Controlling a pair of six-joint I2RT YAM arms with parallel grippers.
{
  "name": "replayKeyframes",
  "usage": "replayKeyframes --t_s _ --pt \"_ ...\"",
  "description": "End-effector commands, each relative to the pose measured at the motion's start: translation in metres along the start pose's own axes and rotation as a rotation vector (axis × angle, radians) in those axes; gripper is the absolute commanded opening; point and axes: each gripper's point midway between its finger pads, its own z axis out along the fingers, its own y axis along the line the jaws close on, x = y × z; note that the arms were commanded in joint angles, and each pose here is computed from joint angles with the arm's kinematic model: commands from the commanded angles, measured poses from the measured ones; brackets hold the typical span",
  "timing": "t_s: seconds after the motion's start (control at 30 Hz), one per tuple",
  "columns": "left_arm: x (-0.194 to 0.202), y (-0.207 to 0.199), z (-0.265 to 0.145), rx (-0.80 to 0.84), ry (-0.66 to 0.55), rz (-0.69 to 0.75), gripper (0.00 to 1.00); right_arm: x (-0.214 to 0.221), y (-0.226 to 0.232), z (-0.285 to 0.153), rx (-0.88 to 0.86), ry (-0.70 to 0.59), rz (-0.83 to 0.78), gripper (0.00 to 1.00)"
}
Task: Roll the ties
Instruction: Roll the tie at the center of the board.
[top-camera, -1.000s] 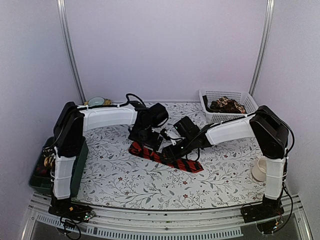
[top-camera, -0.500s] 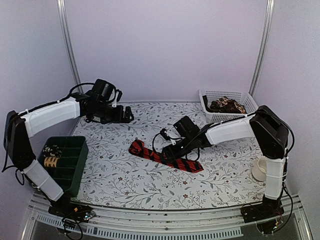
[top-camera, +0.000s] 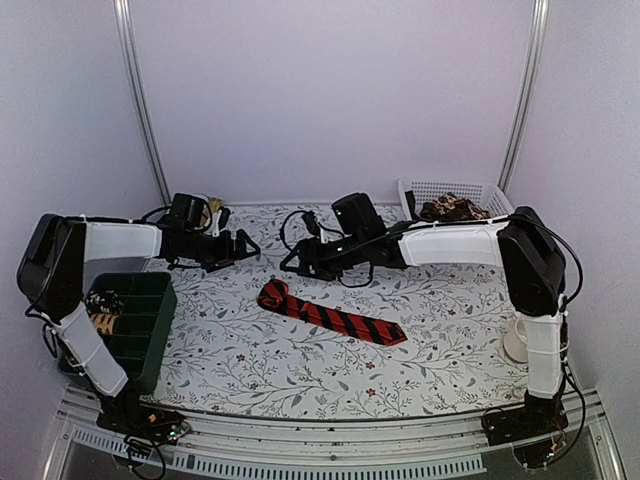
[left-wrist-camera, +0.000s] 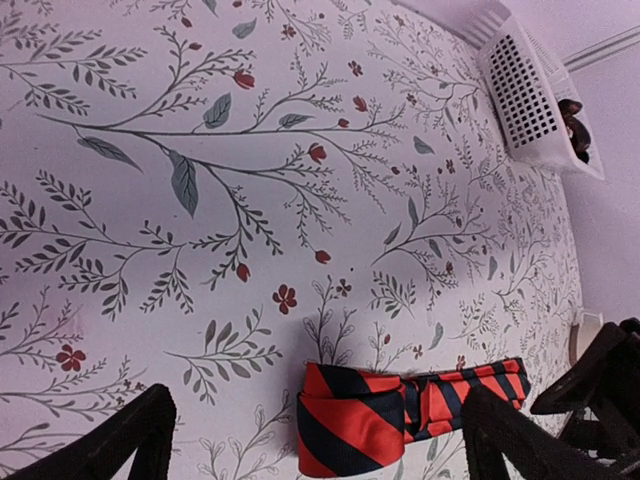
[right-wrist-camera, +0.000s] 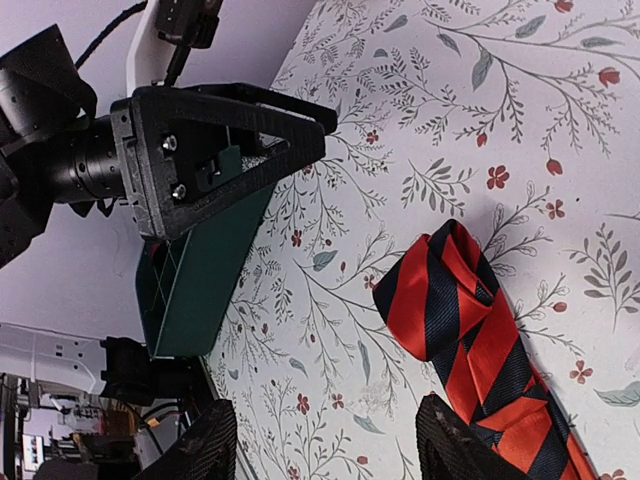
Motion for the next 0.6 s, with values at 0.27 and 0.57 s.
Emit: replayKeyframes --t_s 0.27,0.57 --pt "0.033 0.018 0.043 0.127 0.102 -0.051 0.79 0.024 -0.06 0.067 0.027 0.07 0.363 0.57" --pt "0.06 0.006 0.051 0.16 0.159 -0.031 0.77 0.049 -0.091 0.096 0.041 0.135 0.456 0.53"
